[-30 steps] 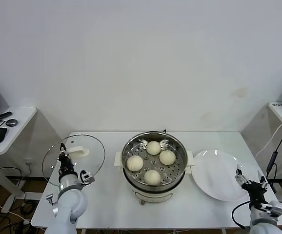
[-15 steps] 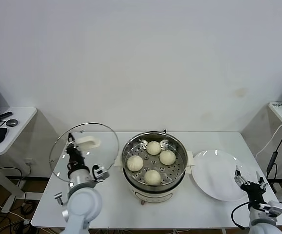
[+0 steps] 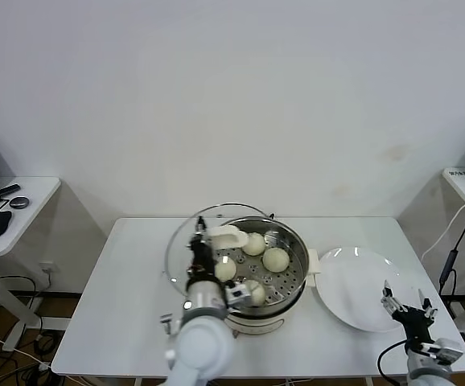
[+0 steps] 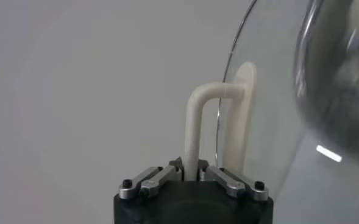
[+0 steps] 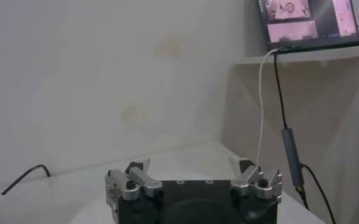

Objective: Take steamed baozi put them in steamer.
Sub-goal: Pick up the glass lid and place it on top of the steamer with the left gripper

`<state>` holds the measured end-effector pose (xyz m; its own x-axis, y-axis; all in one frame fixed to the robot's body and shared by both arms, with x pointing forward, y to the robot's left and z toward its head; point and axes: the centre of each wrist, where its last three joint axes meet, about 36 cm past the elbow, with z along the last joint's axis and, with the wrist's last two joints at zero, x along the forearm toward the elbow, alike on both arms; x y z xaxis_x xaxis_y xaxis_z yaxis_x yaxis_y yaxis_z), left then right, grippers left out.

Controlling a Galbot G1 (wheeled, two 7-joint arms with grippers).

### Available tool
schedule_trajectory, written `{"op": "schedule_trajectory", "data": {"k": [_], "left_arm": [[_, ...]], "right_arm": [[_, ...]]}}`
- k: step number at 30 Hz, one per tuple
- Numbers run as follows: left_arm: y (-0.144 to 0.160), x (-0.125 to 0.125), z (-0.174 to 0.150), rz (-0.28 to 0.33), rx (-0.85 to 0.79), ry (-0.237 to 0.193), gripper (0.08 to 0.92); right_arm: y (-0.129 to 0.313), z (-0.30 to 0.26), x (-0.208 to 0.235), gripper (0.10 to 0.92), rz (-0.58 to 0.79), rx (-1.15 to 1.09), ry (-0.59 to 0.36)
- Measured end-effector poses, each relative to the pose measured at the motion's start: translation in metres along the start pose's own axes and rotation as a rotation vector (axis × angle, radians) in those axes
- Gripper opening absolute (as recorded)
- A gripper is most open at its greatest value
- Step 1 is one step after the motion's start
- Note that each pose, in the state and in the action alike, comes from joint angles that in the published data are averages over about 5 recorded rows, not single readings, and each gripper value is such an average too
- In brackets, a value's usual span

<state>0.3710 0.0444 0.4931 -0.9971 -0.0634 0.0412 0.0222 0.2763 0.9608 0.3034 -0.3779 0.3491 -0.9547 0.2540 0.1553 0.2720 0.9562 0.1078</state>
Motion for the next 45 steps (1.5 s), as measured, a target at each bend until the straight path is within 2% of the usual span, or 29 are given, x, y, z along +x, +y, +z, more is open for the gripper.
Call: {"op": "schedule_trajectory", "data": {"k": [6,12,27,45], "left_arm": [[-0.011,-0.001,-0.029,0.027,-0.004,-0.077,0.181],[-0.025,-0.010,-0.044,0.024,-0.039,-0.098,0.181],[-0.067,-0.029,-0.047,0.029,-0.169,-0.059,0.181],[-0.079,-0.036,-0.043,0.033,-0.215,-0.034,0.181]], "right_arm": [[0.004,0.005,0.003,0.823,0.001,0.001,0.008],[0.007,0.006,0.004,0.823,0.002,-0.001,0.009],[0.010,0.010,0.000,0.823,0.002,-0.009,0.012],[0.015,0.014,-0.003,0.823,-0.007,-0.015,0.018]]}}
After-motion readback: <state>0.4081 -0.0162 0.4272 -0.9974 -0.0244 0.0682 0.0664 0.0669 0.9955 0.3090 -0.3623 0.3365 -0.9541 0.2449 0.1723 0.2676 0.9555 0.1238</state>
